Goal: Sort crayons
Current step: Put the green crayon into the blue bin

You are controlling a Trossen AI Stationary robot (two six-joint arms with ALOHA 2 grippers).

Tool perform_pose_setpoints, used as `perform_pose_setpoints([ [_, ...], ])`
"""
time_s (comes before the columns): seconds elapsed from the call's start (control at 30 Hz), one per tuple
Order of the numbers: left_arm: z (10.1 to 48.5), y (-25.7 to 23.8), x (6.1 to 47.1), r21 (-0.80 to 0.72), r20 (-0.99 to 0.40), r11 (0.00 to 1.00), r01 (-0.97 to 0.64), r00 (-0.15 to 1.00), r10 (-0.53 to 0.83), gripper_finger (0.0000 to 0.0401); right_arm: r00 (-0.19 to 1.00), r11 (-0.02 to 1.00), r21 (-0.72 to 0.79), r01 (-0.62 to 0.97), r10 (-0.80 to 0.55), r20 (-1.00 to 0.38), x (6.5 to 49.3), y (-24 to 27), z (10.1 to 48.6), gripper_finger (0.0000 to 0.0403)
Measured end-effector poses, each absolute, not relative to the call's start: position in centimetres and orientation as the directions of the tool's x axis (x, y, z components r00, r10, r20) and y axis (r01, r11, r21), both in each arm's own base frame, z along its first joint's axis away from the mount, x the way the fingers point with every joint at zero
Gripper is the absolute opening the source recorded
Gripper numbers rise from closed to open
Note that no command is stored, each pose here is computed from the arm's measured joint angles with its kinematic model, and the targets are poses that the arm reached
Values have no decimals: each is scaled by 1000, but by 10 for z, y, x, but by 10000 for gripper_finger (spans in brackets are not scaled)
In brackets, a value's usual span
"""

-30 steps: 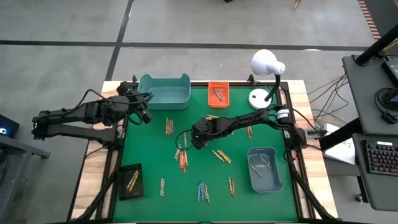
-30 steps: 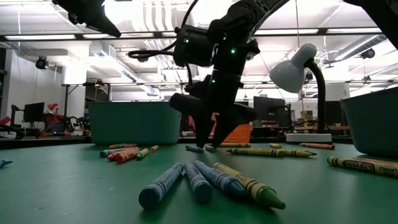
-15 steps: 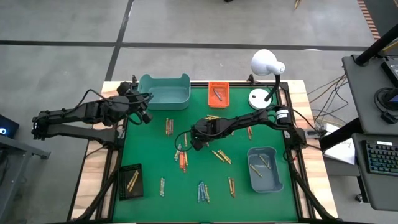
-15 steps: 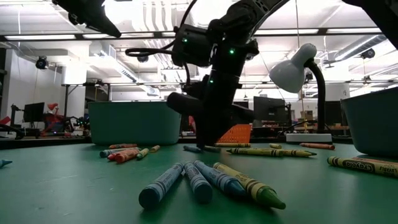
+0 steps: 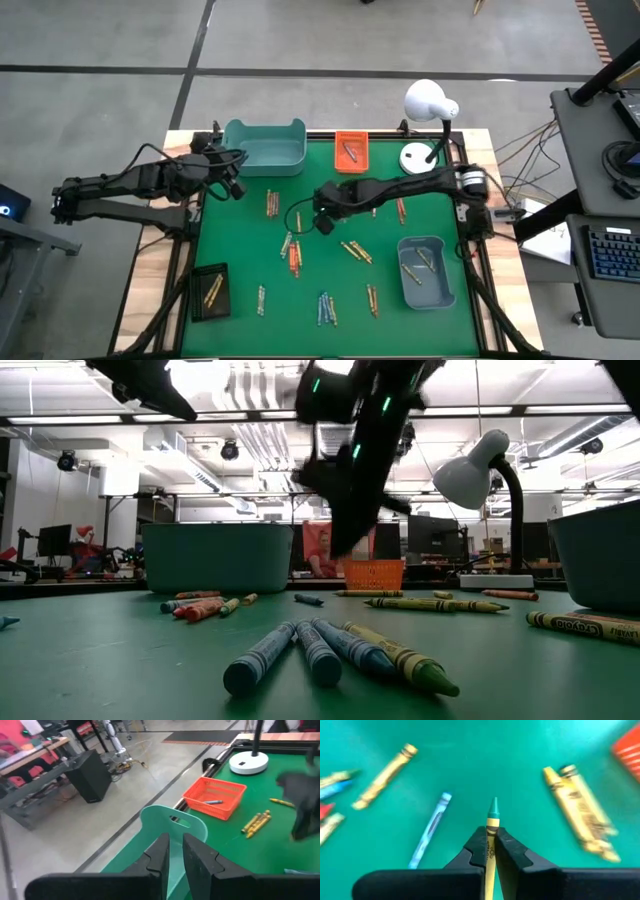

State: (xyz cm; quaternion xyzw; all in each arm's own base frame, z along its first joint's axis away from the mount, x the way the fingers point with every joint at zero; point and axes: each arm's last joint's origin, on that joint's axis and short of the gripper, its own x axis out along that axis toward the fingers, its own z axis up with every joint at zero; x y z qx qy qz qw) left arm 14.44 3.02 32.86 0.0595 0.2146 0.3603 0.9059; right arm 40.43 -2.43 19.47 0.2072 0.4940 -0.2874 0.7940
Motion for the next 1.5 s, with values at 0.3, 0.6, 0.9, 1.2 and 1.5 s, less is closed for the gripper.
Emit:
perform_pose_setpoints([
  [0.3,326,30,150,264,-362,742,-617,649,669,36,404,818,133,559,-129,-905,362,-10,260,13],
  [0.6,320,31,161,292,-393,742,-603,632,668,36,333,748,180,639,-59,-941,300,23,263,13],
  [0.9,318,32,171,314,-385,743,-592,636,669,36,295,571,244,784,3,-956,228,51,242,13],
  [1.2,319,32,174,302,-368,742,-599,645,670,36,248,409,266,873,98,-964,174,74,220,13],
  [1.5,320,33,175,293,-356,741,-604,650,671,36,134,378,157,912,89,-987,159,82,192,13],
])
